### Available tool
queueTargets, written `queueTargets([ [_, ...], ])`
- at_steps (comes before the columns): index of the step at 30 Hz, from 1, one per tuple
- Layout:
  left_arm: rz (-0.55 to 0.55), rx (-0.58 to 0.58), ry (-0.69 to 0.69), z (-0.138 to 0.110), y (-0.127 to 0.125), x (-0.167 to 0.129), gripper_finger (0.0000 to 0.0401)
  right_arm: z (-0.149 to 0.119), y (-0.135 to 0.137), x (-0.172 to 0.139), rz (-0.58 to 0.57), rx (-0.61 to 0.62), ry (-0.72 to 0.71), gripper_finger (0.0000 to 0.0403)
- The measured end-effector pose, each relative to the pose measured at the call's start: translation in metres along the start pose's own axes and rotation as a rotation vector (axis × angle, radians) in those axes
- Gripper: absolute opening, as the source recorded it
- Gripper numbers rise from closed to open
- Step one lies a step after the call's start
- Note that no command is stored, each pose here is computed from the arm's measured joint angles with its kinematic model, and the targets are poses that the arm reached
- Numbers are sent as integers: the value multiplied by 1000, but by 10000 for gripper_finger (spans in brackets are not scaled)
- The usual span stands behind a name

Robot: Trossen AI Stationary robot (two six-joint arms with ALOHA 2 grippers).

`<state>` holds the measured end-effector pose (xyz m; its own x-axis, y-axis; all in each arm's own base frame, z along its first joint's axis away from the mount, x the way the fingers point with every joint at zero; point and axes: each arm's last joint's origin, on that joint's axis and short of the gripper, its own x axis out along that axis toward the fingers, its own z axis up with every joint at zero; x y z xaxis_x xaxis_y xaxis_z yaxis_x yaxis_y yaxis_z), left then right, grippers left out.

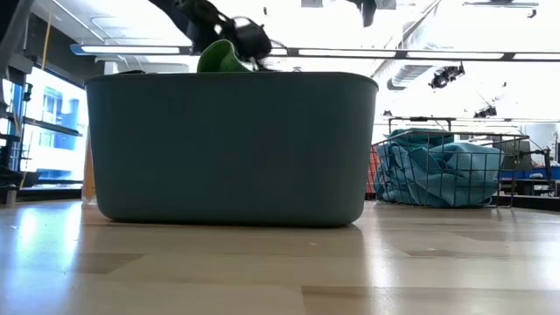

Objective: Sort microfiber towel by color & place in baskets
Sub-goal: Put the pink microfiber cloth into the transparent bin

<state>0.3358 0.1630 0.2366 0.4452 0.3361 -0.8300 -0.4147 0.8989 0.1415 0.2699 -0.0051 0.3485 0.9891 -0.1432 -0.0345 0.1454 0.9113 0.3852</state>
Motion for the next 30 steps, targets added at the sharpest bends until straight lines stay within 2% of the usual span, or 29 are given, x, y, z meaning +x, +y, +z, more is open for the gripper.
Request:
queueTargets([
  [9, 46, -32, -375, 17, 18, -104, 0, 8, 2, 0, -14, -130, -91, 167],
  [14, 61, -55, -578, 17, 24, -158, 0, 10, 3, -1, -7, -183, -119, 167],
  [19, 45, -117, -713, 7, 25, -203, 0, 20, 6, -2, 18, -177, -216, 167],
  [26, -92, -156, -850, -13, 20, -252, 0, 28, 9, -4, 33, -244, -312, 167],
  [30, -197, -146, -918, -23, 12, -268, 0, 28, 9, -5, 33, -244, -313, 167],
])
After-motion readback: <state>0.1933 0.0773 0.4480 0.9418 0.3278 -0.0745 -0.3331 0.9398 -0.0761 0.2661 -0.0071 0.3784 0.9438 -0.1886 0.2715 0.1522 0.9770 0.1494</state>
